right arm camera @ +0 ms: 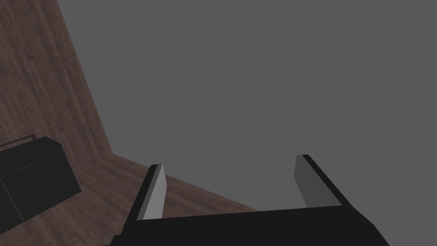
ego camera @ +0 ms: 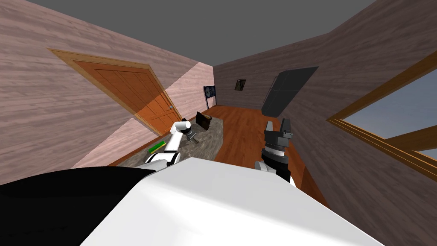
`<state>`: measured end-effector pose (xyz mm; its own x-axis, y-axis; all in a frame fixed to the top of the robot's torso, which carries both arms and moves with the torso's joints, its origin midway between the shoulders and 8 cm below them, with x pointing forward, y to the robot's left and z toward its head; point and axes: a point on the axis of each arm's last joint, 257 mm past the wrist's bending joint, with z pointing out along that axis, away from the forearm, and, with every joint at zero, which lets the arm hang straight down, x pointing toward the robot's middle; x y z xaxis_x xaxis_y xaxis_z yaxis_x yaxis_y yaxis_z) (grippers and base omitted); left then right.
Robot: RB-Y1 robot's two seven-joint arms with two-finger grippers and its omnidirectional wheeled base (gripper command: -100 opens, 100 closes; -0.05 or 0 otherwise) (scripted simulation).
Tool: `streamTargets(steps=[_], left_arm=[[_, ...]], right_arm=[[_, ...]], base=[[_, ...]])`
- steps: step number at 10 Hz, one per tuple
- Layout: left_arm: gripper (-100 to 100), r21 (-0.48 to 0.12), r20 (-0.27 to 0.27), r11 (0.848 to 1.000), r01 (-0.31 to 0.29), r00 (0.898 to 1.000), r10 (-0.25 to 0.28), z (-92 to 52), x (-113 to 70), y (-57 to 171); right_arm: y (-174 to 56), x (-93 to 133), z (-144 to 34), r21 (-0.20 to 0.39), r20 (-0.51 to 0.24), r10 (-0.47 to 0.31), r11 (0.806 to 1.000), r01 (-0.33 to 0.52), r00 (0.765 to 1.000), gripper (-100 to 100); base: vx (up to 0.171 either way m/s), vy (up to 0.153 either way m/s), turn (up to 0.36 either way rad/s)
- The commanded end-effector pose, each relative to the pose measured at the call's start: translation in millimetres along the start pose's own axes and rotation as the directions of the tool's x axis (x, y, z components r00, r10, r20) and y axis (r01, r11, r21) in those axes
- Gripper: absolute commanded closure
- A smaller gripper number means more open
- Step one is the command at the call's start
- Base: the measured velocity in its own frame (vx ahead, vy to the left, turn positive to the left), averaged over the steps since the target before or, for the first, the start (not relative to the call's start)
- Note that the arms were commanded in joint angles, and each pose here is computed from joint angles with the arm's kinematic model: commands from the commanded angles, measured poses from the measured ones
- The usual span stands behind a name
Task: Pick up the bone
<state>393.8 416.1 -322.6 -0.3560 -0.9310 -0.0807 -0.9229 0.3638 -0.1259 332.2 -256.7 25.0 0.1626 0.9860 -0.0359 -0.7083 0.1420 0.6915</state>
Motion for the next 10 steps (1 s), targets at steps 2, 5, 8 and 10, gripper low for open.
streamTargets(steps=[2,5,8,10], left_arm=[[-100,-0.023,-0.012,1.000,-0.002,1.000,0.001,0.2,1.8,6.5],[-100,-0.029,-0.010,0.999,0.026,1.000,-0.026,9.7,-14.1,19.3],[-100,-0.030,-0.004,0.998,0.062,0.998,-0.062,20.8,-34.3,35.5],[100,-0.030,-0.005,0.998,0.054,0.999,-0.054,19.9,-30.7,32.0]], right_arm=[[0.0,0.0,0.0,0.000,0.000,0.000,1.000,0.000,1.000,0],[0.0,0.1,0.1,0.000,0.000,0.000,1.000,0.000,1.000,0],[0.0,0.1,0.1,0.000,0.000,0.000,1.000,0.000,1.000,0],[0.0,0.0,0.1,0.000,0.000,0.000,1.000,0.000,1.000,0]], base=[[0.059,0.039,-0.005],[-0.012,-0.015,-0.093],[-0.034,-0.043,-0.115],[-0.007,-0.010,-0.013]])
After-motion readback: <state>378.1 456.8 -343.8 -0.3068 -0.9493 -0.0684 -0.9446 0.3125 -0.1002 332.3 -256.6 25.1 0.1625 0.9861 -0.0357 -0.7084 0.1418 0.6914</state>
